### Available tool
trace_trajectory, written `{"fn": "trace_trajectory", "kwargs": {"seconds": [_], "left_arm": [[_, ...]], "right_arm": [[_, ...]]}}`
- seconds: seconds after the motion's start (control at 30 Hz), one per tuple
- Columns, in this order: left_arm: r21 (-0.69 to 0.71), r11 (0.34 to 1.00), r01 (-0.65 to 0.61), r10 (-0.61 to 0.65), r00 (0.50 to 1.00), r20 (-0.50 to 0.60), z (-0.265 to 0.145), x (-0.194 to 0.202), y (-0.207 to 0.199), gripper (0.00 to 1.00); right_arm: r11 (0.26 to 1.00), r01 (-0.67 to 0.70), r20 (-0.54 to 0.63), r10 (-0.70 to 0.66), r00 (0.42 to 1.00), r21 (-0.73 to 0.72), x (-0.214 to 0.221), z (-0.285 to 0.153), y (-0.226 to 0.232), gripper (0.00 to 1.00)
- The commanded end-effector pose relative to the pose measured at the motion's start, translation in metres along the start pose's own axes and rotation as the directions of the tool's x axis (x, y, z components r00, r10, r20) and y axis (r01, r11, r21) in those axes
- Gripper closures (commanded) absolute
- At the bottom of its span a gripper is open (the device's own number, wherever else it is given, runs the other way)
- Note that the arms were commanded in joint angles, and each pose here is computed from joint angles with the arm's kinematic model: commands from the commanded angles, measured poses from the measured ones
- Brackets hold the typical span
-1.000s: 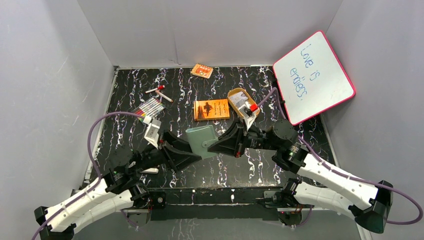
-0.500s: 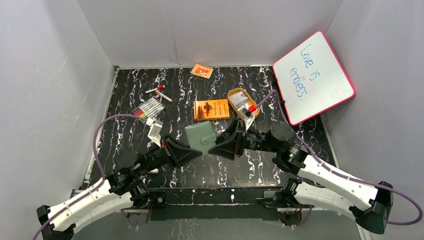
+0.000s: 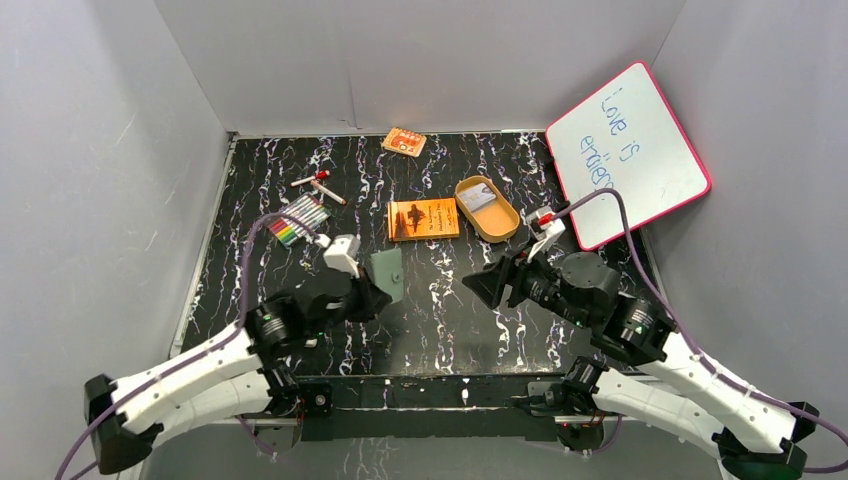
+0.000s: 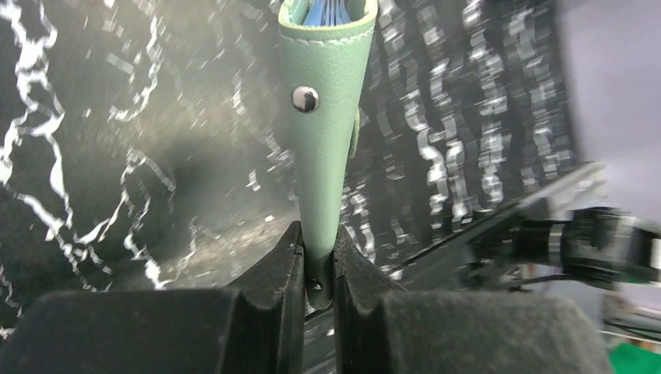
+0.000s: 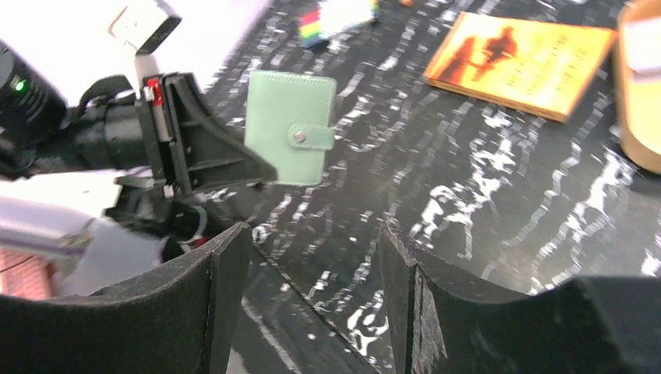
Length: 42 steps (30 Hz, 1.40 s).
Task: Put the credit cards into the card holder
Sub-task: Place the card holder at the center of the board.
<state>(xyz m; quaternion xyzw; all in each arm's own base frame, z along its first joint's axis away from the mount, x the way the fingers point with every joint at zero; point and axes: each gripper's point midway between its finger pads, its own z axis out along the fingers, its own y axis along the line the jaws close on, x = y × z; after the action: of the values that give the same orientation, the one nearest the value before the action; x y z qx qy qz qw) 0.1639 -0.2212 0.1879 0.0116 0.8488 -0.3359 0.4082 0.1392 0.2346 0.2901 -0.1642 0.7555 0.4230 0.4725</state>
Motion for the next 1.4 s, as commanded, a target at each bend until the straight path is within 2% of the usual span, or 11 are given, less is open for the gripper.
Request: {"fn": "trace_trajectory", "kwargs": {"seconds": [0.0,0.2,0.3,0.47,0.7,0.83,0.97,1.2,1.37], "left_arm": [[-0.148,0.989,-0.006,-0.01,0.994,-0.108,0.024,0.031,0.027,1.0],[-0.114,0.991,0.071,-0.092,0.977,-0.192,0.063,0.048,0.019,1.0],[-0.026,0.986,0.164,-0.166,0.957,-0.239,0.071,0.047,0.01,1.0],[0.106,0.97,0.217,-0.186,0.952,-0.243,0.078,0.042,-0.008,1.0],[0.09,0.944,0.318,-0.272,0.901,-0.337,0.098,0.07,0.002,1.0],[0.121,0.934,0.335,-0.276,0.896,-0.349,0.114,0.066,-0.008,1.0],[0.097,0.935,0.34,-0.281,0.881,-0.38,0.126,0.069,-0.009,1.0],[-0.004,0.936,0.353,-0.326,0.858,-0.397,0.121,0.094,0.023,1.0],[-0.021,0.909,0.417,-0.382,0.808,-0.448,0.115,0.11,0.031,1.0]], "right_arm": [[0.965,0.006,-0.047,0.007,0.999,0.261,0.028,0.002,-0.056,0.32],[0.979,-0.035,-0.043,0.045,0.998,0.201,0.044,0.023,-0.051,0.32],[0.981,-0.042,-0.058,0.054,0.997,0.192,0.048,0.029,-0.05,0.32],[0.984,-0.049,-0.074,0.063,0.995,0.168,0.056,0.032,-0.048,0.32],[0.985,-0.082,-0.092,0.097,0.991,0.149,0.069,0.037,-0.047,0.33],[0.988,-0.086,-0.099,0.099,0.99,0.127,0.07,0.039,-0.044,0.33],[0.99,-0.092,-0.107,0.104,0.989,0.108,0.071,0.042,-0.039,0.34],[0.992,-0.058,-0.121,0.072,0.99,0.114,0.074,0.039,-0.043,0.34],[0.993,-0.028,-0.153,0.046,0.987,0.119,0.076,0.039,-0.043,0.34]]}}
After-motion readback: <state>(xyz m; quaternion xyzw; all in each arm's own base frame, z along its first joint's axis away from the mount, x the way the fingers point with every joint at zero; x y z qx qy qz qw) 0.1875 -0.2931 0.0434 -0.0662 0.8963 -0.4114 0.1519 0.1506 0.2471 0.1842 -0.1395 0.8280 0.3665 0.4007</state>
